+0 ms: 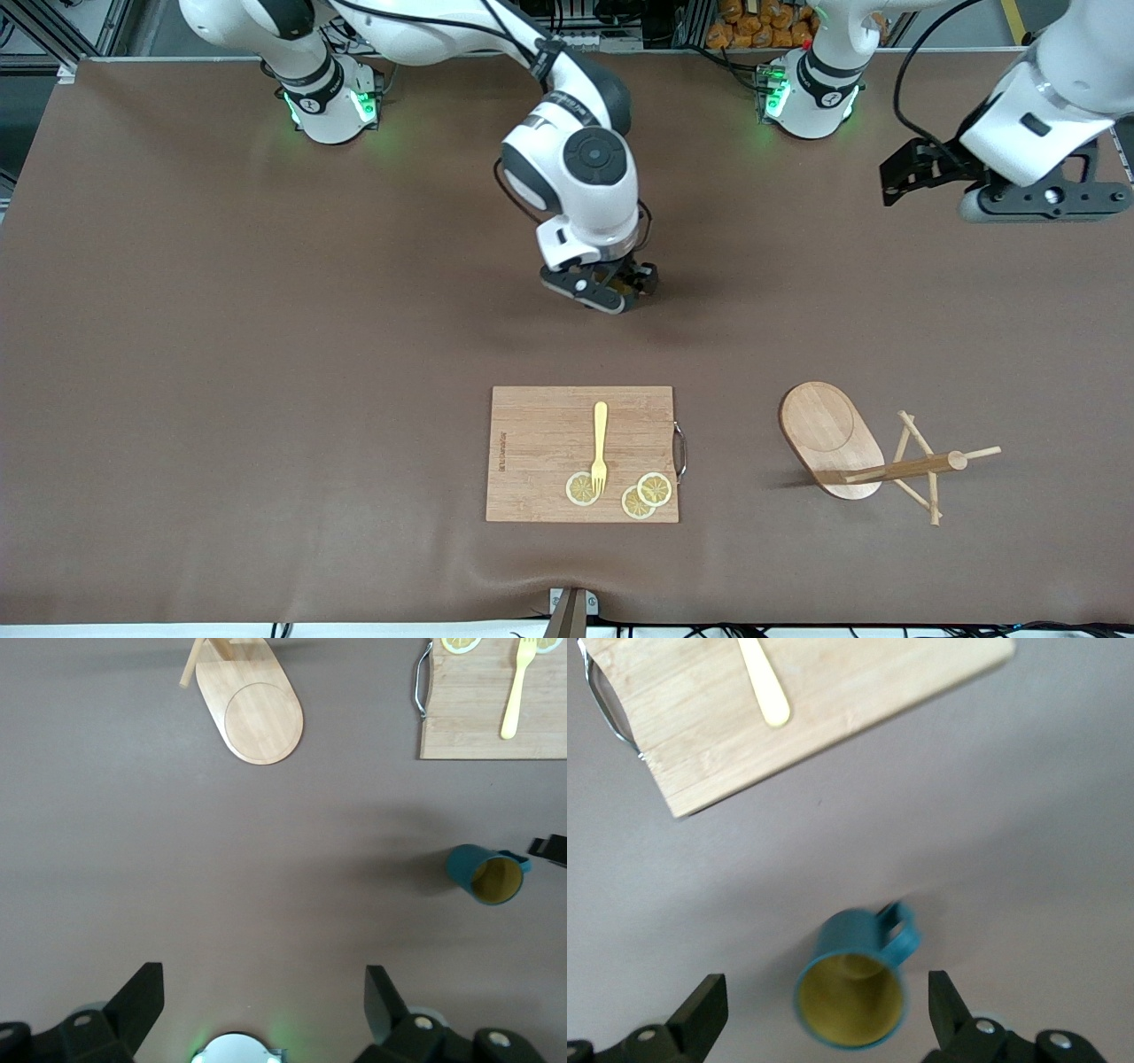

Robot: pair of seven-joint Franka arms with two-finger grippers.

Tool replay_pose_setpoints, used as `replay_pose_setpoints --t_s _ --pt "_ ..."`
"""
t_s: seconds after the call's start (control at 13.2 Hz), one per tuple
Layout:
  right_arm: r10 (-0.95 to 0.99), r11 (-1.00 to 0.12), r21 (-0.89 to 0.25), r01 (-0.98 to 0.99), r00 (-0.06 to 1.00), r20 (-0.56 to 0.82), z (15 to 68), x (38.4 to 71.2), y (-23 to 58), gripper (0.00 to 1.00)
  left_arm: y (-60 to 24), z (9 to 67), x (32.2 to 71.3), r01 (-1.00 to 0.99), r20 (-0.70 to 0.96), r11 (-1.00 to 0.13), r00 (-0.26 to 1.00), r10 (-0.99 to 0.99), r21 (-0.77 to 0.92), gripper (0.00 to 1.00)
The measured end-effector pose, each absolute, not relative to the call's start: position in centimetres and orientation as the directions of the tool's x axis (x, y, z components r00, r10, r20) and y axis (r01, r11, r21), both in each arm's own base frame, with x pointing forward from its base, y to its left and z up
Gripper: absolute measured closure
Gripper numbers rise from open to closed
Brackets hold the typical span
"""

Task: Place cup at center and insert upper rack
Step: 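Lower the mug and open the right gripper while the left gripper approaches, then withdraw the right gripper while the left gripper moves toward the mug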

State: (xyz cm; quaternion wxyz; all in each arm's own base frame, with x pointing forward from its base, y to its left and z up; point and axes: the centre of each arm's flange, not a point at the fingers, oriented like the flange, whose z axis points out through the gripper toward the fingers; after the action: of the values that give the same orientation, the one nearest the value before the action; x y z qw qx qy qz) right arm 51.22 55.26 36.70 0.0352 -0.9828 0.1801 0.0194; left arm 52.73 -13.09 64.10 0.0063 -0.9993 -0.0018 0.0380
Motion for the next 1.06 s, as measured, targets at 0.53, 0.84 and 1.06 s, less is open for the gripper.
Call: replay_pose_setpoints --t_s 0.53,0.84,1.06 --pt "-0.057 -0.998 0.017 -0.057 0.997 -0.049 42.5 54.9 43.7 0.00 -16.4 62.8 53.4 0.085 -0.057 -0.996 0.995 0.085 -0.006 0.00" --pt "0.101 -0.995 0.012 0.102 0.992 -0.069 47.4 59.2 29.1 0.00 -18.4 61.5 53.9 0.201 -0.058 -0.979 0.978 0.201 -0.005 0.00" --pt "0.205 -0.979 -0.013 0.205 0.976 -0.078 49.4 62.0 16.0 0.00 -20.7 59.9 54.6 0.293 -0.052 -0.956 0.955 0.293 -0.002 0.00"
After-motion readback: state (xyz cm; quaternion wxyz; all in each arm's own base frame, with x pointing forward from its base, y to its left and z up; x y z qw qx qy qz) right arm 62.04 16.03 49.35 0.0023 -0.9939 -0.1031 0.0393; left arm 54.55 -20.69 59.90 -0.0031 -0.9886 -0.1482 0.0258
